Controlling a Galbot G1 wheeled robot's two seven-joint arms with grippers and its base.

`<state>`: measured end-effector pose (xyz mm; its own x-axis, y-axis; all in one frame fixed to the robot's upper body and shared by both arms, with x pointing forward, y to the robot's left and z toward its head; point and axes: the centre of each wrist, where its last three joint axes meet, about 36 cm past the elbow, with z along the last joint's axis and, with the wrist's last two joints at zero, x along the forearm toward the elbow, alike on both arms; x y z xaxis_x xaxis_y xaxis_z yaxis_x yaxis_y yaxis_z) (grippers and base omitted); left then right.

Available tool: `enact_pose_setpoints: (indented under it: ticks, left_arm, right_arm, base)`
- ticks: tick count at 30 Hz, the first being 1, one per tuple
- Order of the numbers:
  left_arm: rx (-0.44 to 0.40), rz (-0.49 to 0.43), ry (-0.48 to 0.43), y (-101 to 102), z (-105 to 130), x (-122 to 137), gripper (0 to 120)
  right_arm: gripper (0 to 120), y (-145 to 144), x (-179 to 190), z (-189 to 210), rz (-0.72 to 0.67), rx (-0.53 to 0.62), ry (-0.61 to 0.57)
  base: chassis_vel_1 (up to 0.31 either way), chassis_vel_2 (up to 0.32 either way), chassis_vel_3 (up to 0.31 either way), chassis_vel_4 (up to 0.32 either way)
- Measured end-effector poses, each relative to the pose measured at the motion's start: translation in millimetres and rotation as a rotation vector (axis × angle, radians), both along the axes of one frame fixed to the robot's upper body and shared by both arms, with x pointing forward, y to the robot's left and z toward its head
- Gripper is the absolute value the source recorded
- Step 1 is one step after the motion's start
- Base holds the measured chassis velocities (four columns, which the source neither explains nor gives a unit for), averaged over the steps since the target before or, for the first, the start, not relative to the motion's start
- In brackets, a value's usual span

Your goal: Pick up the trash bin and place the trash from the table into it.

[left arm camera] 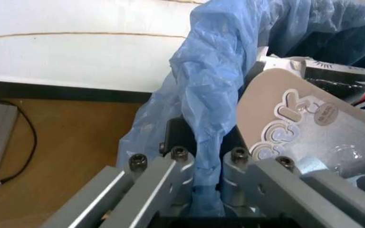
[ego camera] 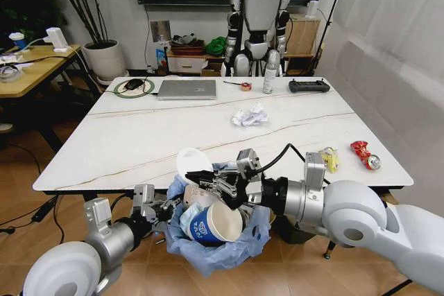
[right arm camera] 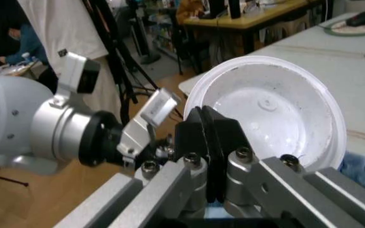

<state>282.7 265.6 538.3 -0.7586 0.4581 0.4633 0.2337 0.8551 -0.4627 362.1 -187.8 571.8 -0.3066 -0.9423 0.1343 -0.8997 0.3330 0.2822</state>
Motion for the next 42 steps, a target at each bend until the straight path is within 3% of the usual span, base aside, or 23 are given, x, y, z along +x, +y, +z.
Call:
enact_pose_setpoints:
  ticks: [21,32,36,38,42]
  left_arm:
    - [-0.005,0.003,-0.007,-4.0,6.1,-5.7,0]
    - [0.017,0.008,0.021,-4.5,-0.8,-13.7,0]
    - [0.029,0.013,0.041,-4.0,-7.0,-17.8,0]
    - [0.029,0.014,0.043,-4.0,-7.9,-18.5,0]
    - [0.03,0.021,0.06,-4.3,-12.9,-23.9,0]
  right_arm:
    - [0,-14.4,-20.9,-30.1,-0.053,-0.208,0.066]
    - [0,-16.9,-21.9,-7.4,-0.074,-0.162,0.002]
    - [15,-21.9,-23.0,20.8,-0.104,-0.099,-0.04]
    - [16,-22.5,-23.1,23.0,-0.109,-0.094,-0.045]
    - [35,-27.8,-14.2,34.9,-0.195,-0.059,-0.089]
  base:
    - [0.0,0.0,0.0,0.0]
    - [0.0,0.0,0.0,0.0]
    - [0.0,0.0,0.0,0.0]
    - [0.0,0.0,0.0,0.0]
    - [0.0,0.0,0.0,0.0]
